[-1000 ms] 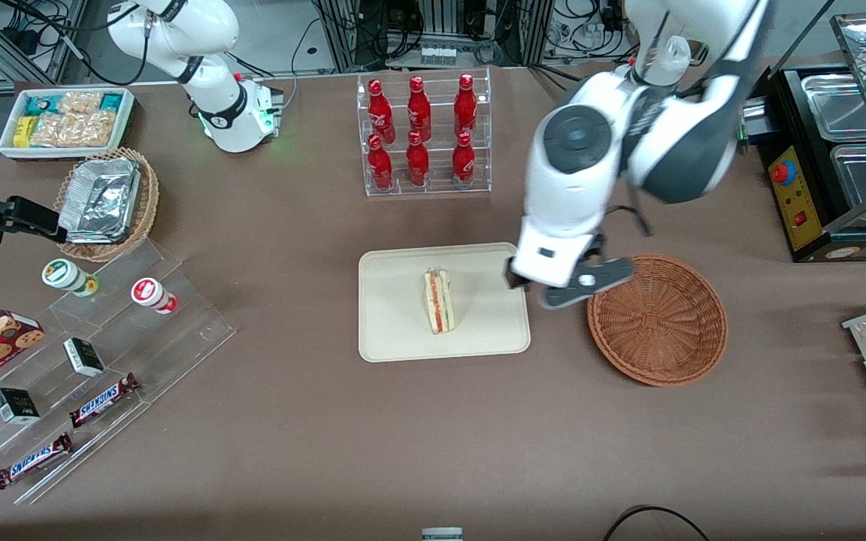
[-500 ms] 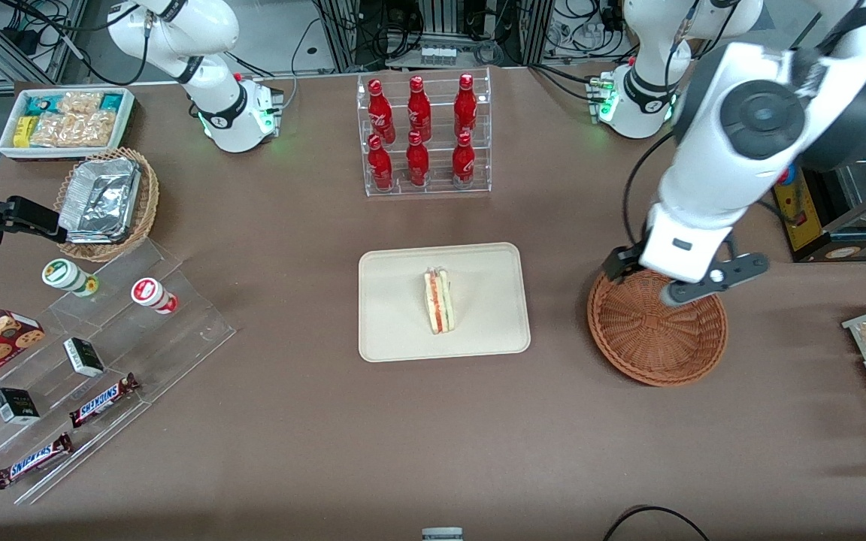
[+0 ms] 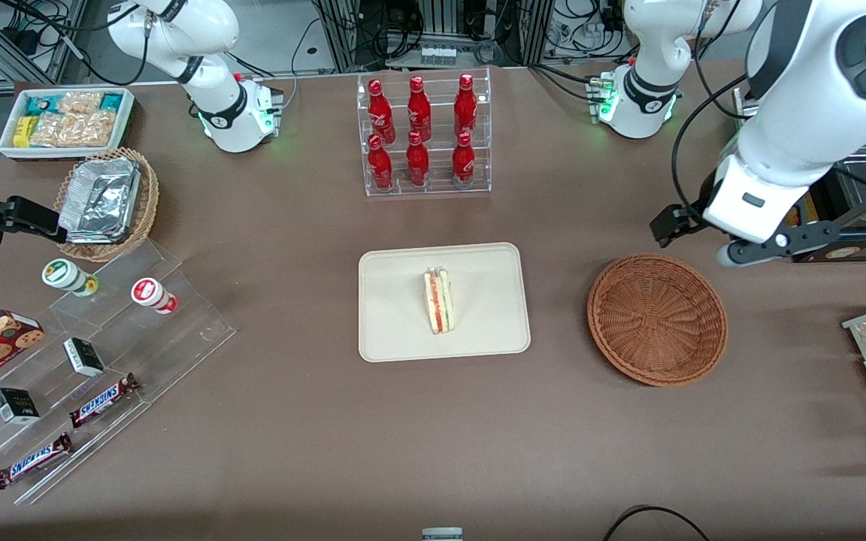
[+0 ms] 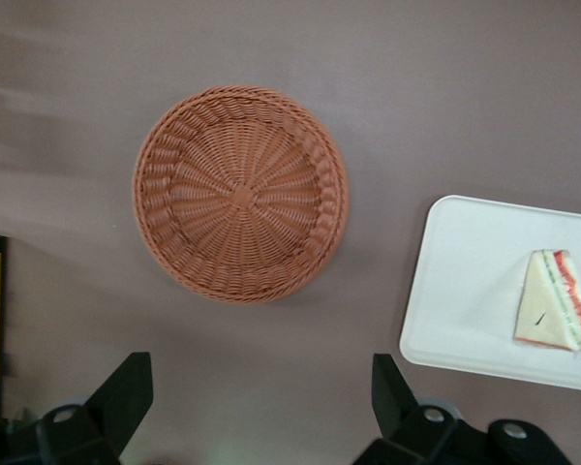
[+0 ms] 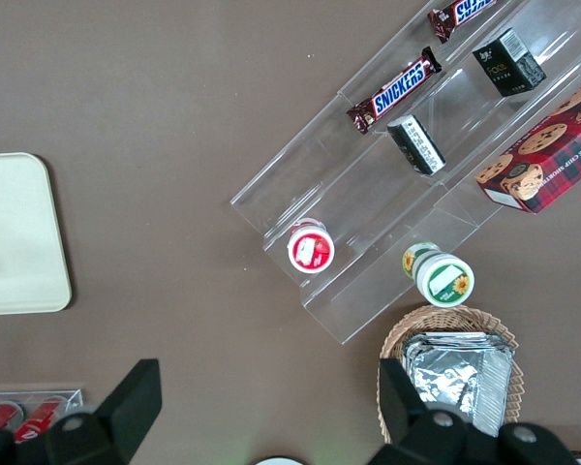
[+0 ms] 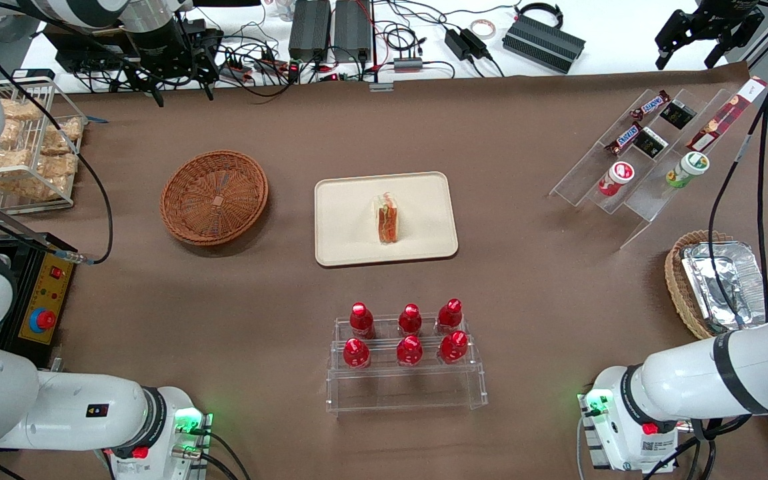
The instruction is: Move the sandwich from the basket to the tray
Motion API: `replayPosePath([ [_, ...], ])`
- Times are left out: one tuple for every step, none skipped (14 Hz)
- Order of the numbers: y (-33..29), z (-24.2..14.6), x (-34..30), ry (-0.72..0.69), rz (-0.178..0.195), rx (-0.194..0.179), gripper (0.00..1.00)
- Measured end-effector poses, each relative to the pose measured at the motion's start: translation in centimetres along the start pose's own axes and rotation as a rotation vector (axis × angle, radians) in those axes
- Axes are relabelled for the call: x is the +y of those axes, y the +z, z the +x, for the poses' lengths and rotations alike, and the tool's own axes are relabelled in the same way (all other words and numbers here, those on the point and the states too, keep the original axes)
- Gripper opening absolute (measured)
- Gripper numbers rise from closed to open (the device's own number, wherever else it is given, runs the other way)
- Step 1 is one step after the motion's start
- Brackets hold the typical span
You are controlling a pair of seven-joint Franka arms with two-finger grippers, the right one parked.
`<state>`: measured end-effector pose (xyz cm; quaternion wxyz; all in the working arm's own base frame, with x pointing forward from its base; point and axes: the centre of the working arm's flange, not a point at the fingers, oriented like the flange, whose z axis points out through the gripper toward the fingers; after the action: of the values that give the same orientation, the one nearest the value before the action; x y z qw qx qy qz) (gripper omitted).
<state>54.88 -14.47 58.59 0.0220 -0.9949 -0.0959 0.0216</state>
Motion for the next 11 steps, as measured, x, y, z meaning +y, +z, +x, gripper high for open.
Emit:
replayPosePath([
  [-0.1, -0.1, -0.9, 0.013, -0.007, -0.005, 1.00],
  [-0.1, -0.2, -1.9, 0.026, -0.011, -0.008, 1.00],
  [-0.1, -0.2, -2.9, 0.039, -0.013, -0.011, 1.00],
  [-0.1, -0.3, -3.9, 0.050, -0.014, -0.014, 1.00],
  [-0.1, -0.3, -4.9, 0.054, -0.014, -0.020, 1.00],
  [-0.1, -0.3, -5.7, 0.053, -0.015, -0.024, 1.00],
  [-0.2, -0.3, -6.3, 0.048, -0.017, -0.026, 1.00],
  [-0.3, -0.3, -6.7, 0.047, -0.019, -0.025, 1.00],
  [-0.4, -0.3, -6.9, 0.050, -0.020, -0.023, 1.00],
  [-0.5, -0.3, -6.9, 0.053, -0.021, -0.022, 1.00],
  [-0.5, -0.4, -6.8, 0.056, -0.021, -0.022, 1.00],
])
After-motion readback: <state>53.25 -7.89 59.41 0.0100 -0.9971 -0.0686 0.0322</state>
